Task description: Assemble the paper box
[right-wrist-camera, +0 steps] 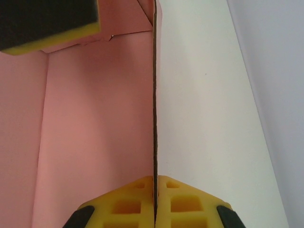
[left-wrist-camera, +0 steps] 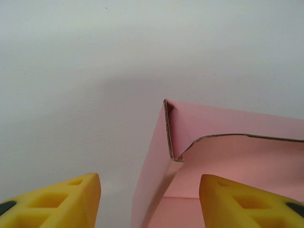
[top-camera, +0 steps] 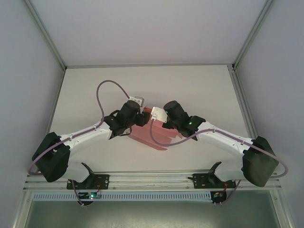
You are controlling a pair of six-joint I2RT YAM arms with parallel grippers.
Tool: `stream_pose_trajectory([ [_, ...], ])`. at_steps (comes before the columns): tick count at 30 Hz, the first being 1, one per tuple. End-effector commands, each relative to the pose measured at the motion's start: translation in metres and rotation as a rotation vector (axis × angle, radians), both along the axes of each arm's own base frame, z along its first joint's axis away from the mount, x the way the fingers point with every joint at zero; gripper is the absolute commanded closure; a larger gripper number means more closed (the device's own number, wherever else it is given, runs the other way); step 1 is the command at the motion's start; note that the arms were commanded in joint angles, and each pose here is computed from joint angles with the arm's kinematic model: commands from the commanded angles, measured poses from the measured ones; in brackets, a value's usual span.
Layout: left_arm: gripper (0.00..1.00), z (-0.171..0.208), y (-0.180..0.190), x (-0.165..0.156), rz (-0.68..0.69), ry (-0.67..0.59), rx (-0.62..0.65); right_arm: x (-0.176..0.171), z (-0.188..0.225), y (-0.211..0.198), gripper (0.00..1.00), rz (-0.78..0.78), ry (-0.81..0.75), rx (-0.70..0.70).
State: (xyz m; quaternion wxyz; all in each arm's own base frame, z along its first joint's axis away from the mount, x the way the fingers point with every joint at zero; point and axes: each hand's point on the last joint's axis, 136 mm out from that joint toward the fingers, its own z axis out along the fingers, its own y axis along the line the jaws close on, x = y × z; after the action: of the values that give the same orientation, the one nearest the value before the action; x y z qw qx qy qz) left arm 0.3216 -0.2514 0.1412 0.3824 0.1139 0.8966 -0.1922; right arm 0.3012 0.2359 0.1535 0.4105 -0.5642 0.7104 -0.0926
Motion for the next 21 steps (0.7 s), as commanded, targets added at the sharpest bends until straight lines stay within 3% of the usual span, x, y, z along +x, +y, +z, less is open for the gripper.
stream_pose_trajectory([
  [1, 0.46, 0.002, 0.007, 0.005, 0.006, -0.020, 0.045, 0.008, 0.014, -0.001, 1.00, -0.025, -0.051, 0.043],
  [4, 0.52, -0.008, 0.008, 0.006, -0.001, 0.004, 0.086, 0.008, 0.017, 0.000, 1.00, -0.020, -0.058, 0.055],
  [11, 0.93, -0.010, 0.003, 0.013, 0.004, -0.007, 0.077, 0.000, 0.013, 0.006, 1.00, 0.046, -0.030, 0.064],
  [14, 1.00, -0.006, 0.003, 0.016, 0.015, -0.040, 0.060, -0.004, 0.012, 0.008, 0.90, 0.062, -0.019, 0.078],
  [18, 1.00, -0.005, 0.008, 0.018, 0.030, -0.071, 0.069, -0.003, 0.027, 0.003, 0.49, 0.032, -0.041, 0.129],
  [19, 1.00, -0.006, 0.010, 0.019, 0.044, -0.073, 0.073, -0.003, 0.034, 0.000, 0.34, 0.019, -0.055, 0.153],
  [20, 1.00, -0.007, 0.013, 0.019, 0.055, -0.076, 0.080, -0.002, 0.041, -0.005, 0.11, 0.001, -0.064, 0.183],
  [21, 1.00, -0.009, 0.016, 0.020, 0.070, -0.078, 0.085, -0.003, 0.048, -0.010, 0.02, -0.009, -0.073, 0.213],
])
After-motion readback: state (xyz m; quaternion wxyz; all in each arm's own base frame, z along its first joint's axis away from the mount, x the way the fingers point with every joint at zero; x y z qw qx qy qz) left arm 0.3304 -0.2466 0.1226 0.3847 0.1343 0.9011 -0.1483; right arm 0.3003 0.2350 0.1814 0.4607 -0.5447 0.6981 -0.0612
